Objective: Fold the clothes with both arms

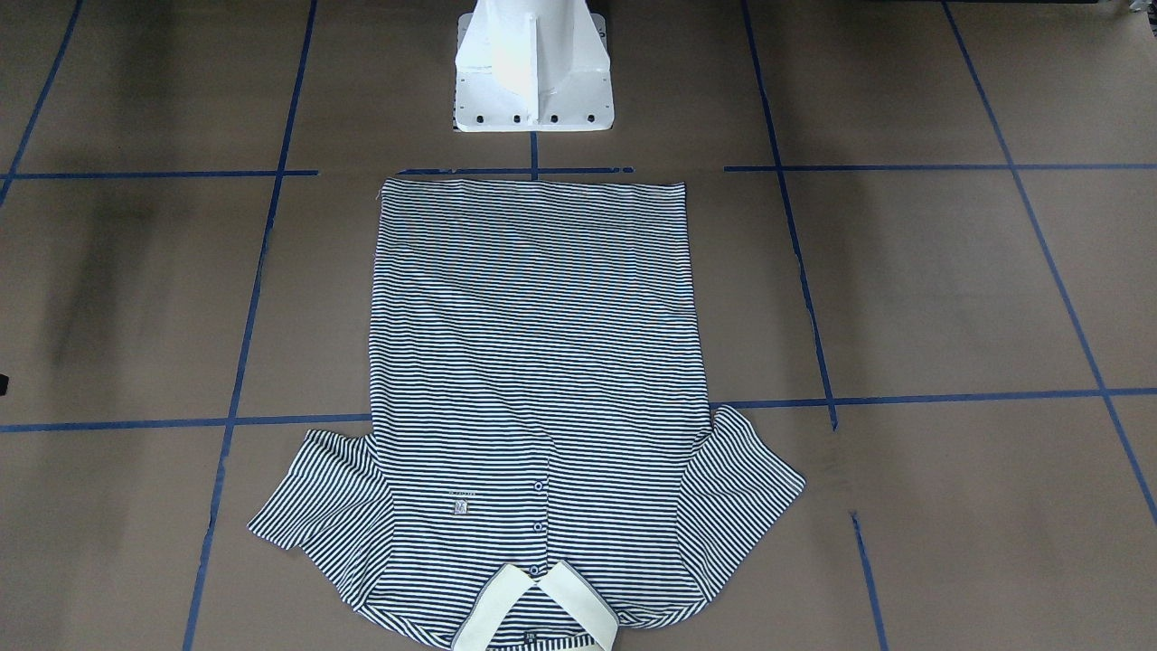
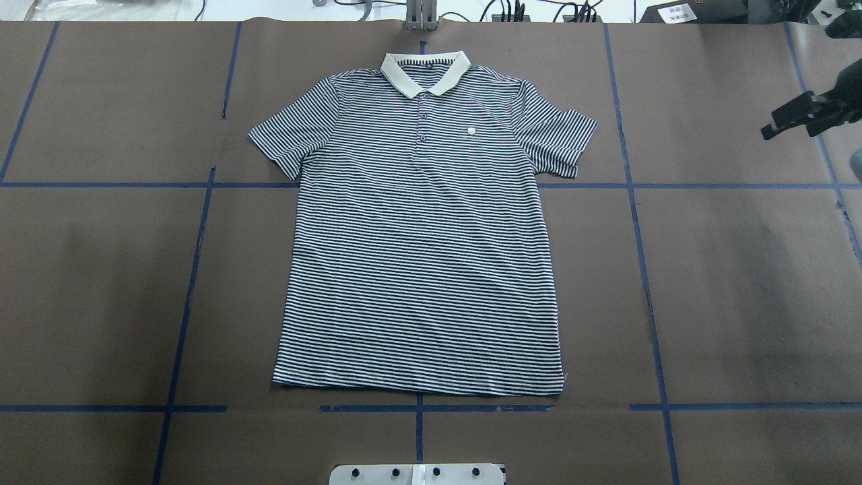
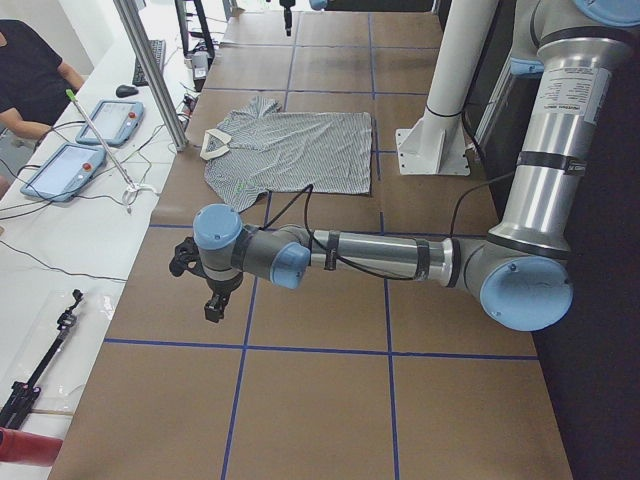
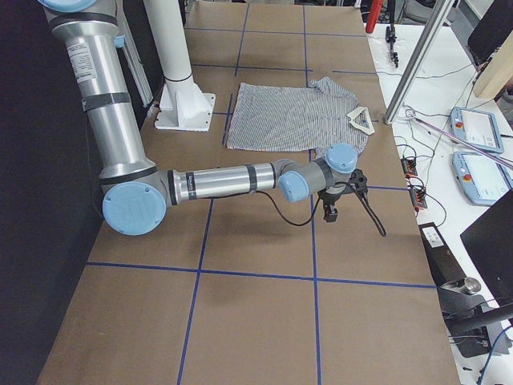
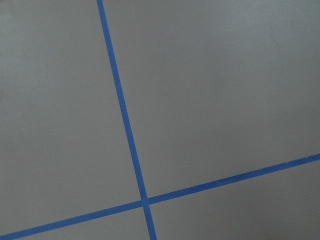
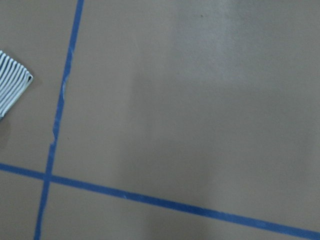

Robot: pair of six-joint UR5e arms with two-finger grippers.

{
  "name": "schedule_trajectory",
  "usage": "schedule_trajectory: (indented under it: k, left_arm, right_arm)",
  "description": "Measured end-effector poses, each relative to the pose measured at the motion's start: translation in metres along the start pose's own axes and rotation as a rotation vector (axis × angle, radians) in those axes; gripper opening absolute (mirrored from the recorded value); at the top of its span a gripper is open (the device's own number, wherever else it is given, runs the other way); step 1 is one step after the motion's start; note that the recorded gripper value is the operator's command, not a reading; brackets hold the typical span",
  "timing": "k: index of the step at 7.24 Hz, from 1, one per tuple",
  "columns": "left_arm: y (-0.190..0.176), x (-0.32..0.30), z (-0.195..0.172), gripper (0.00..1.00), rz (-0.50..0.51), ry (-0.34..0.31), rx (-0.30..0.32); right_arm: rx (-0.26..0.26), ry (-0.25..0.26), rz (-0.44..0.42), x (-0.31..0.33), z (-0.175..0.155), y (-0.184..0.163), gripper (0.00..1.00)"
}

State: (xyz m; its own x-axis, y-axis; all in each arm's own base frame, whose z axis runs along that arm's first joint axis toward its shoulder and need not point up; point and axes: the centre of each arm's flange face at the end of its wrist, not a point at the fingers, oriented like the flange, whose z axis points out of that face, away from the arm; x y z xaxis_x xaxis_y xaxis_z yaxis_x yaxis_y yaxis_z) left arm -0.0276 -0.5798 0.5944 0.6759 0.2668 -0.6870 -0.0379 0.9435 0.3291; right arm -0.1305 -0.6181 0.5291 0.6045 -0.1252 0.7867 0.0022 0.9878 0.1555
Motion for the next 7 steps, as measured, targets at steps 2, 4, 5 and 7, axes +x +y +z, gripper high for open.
schedule_trajectory:
  k: [2, 4, 5, 7]
  left_arm:
    - [0.003, 0.005, -0.001, 1.0, 0.03, 0.039, 0.028]
    - [0.0, 0.014, -0.006, 1.0, 0.086, 0.085, 0.074]
    - [-0.001, 0.018, -0.009, 1.0, 0.121, 0.089, 0.105]
    - [0.007, 0.02, -0.012, 1.0, 0.176, 0.093, 0.154]
  right_arm:
    - [0.079, -0.012, 0.104, -0.073, 0.034, -0.045, 0.98]
    - [0.18, 0.012, 0.188, -0.141, 0.074, -0.067, 0.95]
    - [0.238, 0.02, 0.259, -0.17, 0.094, -0.066, 0.93]
    - [0.32, 0.018, 0.353, -0.216, 0.136, -0.056, 0.87]
